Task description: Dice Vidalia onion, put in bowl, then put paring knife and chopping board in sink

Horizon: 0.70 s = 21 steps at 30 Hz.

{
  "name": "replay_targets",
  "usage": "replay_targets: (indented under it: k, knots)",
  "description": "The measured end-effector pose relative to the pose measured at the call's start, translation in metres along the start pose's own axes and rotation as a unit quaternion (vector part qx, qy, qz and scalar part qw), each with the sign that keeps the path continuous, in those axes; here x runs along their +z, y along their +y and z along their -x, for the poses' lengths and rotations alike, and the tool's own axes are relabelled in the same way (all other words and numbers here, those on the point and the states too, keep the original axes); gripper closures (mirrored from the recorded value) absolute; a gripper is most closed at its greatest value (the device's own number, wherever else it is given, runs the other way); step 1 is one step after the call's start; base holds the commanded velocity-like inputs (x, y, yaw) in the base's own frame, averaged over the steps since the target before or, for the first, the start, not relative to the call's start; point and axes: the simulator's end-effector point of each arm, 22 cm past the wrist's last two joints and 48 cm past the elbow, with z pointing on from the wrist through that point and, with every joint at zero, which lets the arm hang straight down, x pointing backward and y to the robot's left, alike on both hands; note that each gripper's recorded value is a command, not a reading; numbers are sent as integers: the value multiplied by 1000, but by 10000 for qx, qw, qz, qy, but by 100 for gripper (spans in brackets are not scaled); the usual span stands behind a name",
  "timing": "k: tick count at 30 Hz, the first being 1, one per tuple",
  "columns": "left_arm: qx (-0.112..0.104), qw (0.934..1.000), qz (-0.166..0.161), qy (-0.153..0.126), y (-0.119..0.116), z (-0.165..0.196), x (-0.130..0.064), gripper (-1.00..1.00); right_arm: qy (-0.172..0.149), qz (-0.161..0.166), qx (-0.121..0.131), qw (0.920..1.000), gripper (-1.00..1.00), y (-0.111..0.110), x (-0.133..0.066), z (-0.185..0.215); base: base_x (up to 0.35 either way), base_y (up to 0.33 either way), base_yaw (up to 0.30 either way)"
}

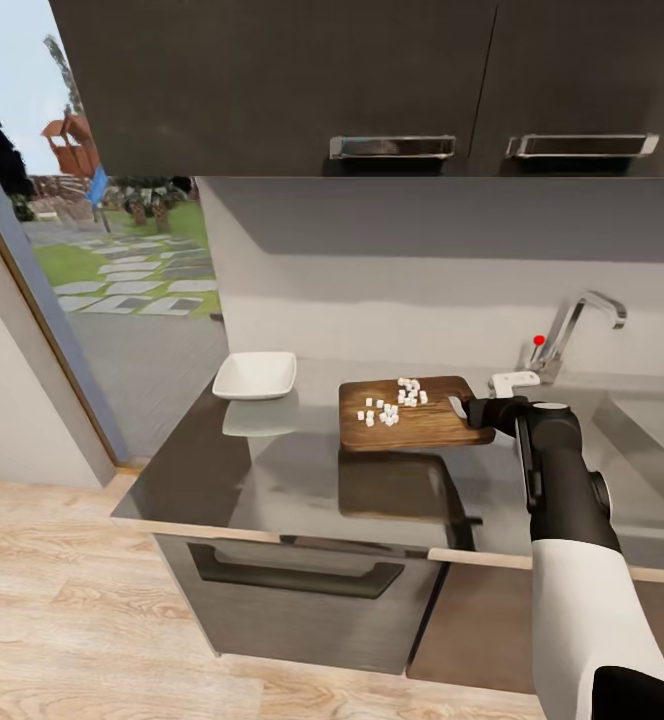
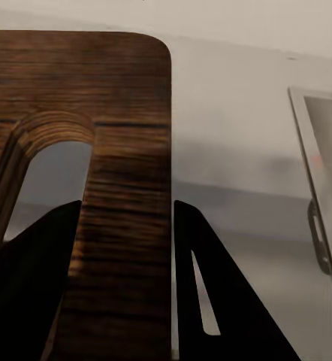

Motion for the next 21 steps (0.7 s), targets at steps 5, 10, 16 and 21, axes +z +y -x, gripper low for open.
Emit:
replay_targets:
  k: [5,10,16,21]
  knots:
    - [1,10000,0,2,2,2,-6,-100,-17,-7,-1,10000,100,-1,-5,7,0,0,0]
    - [1,10000,0,2,4,3,-13,-100,-136,-43,-3,9999,100,-4,-13,22,0,0,0]
    - [2,10000,0,3,6,4,-18,-100,-180,-59,-7,9998,100,-5,-19,30,0,0,0]
    - [0,10000,0,-3,6,5,-18,-100,-185,-54,-5,9998,100,-5,-19,30,0,4,0]
